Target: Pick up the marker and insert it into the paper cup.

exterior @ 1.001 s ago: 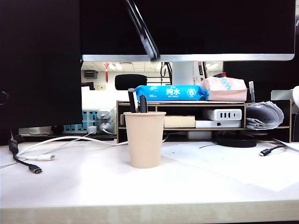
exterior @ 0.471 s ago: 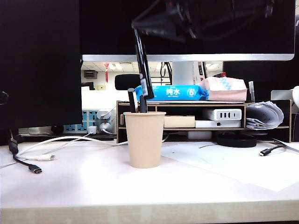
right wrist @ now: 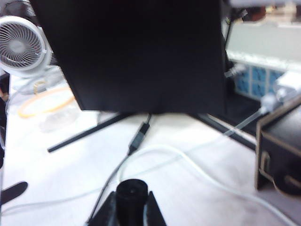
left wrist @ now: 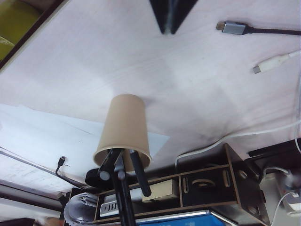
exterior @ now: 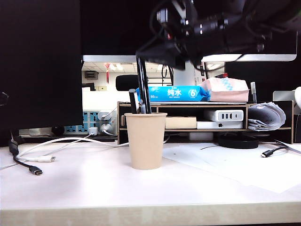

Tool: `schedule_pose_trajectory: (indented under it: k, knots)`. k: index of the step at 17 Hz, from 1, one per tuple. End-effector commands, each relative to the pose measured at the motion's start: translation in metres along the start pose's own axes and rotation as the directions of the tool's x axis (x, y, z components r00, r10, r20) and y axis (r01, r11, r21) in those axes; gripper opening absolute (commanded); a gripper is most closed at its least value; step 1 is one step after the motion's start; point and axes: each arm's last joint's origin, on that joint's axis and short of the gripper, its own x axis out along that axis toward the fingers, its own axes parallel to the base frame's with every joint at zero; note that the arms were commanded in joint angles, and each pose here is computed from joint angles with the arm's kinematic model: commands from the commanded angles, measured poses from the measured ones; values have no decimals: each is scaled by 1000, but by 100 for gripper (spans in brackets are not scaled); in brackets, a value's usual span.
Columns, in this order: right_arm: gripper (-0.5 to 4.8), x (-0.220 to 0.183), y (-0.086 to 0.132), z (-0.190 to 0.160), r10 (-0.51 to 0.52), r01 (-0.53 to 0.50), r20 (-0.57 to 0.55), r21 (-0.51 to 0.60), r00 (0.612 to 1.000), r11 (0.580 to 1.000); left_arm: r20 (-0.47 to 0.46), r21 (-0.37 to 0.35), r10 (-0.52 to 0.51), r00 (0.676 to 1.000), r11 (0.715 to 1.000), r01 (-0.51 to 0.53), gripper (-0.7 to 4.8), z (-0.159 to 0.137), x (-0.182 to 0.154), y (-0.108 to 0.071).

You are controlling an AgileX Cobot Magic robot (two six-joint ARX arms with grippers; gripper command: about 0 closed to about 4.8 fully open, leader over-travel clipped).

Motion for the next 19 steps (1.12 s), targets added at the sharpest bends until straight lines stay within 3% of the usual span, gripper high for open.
schedule_pose_trajectory:
  k: [1, 8, 11, 19]
  knots:
    - [11, -1, 0, 5, -44, 44, 45, -15, 998, 999, -15, 4, -3, 1000, 1000, 3, -5, -2, 0, 0]
    - [13, -2, -6, 0, -67, 67, 29, -1, 997, 998, -15, 4, -3, 1000, 1000, 3, -5, -2, 0, 0]
    - [63, -1, -7, -3, -69, 68, 18, 6, 997, 998, -15, 4, -3, 1000, 1000, 3, -5, -2, 0, 0]
    - [117, -1, -8, -5, -72, 72, -6, 20, 997, 997, -15, 4, -3, 1000, 1000, 3, -5, -2, 0, 0]
